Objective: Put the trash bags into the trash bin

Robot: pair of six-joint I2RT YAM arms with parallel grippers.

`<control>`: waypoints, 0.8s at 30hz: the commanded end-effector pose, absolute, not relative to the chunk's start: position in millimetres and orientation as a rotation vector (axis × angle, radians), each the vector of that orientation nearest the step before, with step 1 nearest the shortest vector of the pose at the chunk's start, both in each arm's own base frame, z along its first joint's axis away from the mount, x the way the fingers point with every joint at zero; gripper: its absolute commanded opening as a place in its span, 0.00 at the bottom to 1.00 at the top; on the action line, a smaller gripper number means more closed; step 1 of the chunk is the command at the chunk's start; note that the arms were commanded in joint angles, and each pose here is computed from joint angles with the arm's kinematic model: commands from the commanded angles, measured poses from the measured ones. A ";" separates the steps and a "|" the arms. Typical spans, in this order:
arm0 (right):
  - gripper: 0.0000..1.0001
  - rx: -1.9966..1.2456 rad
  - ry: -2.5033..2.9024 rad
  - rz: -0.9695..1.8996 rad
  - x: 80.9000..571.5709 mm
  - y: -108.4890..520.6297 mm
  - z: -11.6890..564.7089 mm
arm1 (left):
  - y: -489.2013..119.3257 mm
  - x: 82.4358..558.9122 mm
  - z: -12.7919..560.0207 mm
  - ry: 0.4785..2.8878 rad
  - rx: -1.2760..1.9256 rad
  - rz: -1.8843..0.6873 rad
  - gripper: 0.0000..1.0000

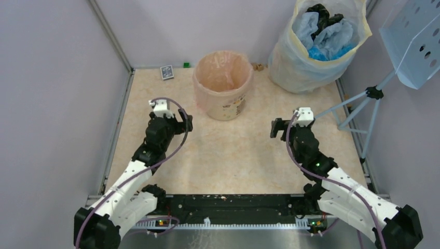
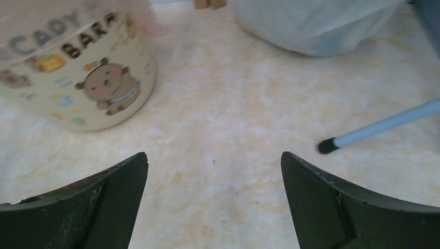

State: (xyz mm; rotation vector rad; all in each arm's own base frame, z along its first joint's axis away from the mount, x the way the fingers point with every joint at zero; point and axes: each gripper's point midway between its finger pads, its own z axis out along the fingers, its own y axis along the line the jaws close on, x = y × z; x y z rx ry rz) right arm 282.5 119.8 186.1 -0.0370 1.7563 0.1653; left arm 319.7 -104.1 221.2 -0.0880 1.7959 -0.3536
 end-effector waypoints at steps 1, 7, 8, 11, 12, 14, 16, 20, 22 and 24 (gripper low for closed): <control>0.96 0.193 1.657 0.051 290.6 66.8 188.6 | -82.7 321.0 205.5 1.683 -0.176 -0.281 0.99; 0.95 0.247 1.556 -0.108 293.8 38.8 179.4 | -90.1 311.8 180.3 1.577 -0.146 -0.366 0.99; 0.94 0.275 1.550 -0.146 294.2 32.1 176.0 | -89.0 312.1 176.6 1.573 -0.151 -0.360 0.99; 0.91 0.377 1.501 -0.195 295.9 13.2 170.0 | -73.4 320.0 162.9 1.610 -0.161 -0.226 0.99; 0.90 0.404 1.484 -0.200 296.2 7.1 169.1 | -67.1 322.2 158.8 1.621 -0.168 -0.178 0.99; 0.88 0.400 1.463 -0.215 298.6 -2.8 167.9 | -58.0 326.5 157.4 1.610 -0.159 -0.100 0.99; 0.89 0.386 1.469 -0.290 303.0 -17.2 163.9 | -53.0 330.3 160.6 1.583 -0.120 -0.038 0.99; 0.92 0.448 1.401 -0.388 297.7 -41.3 156.6 | -41.5 345.2 153.2 1.604 -0.082 0.053 0.99; 0.92 0.399 1.340 -0.368 297.4 -40.9 159.0 | -31.9 350.9 139.7 1.648 -0.100 0.066 0.99; 0.94 0.432 1.364 -0.414 302.3 -46.2 143.0 | -23.9 352.4 128.3 1.668 -0.116 0.060 0.99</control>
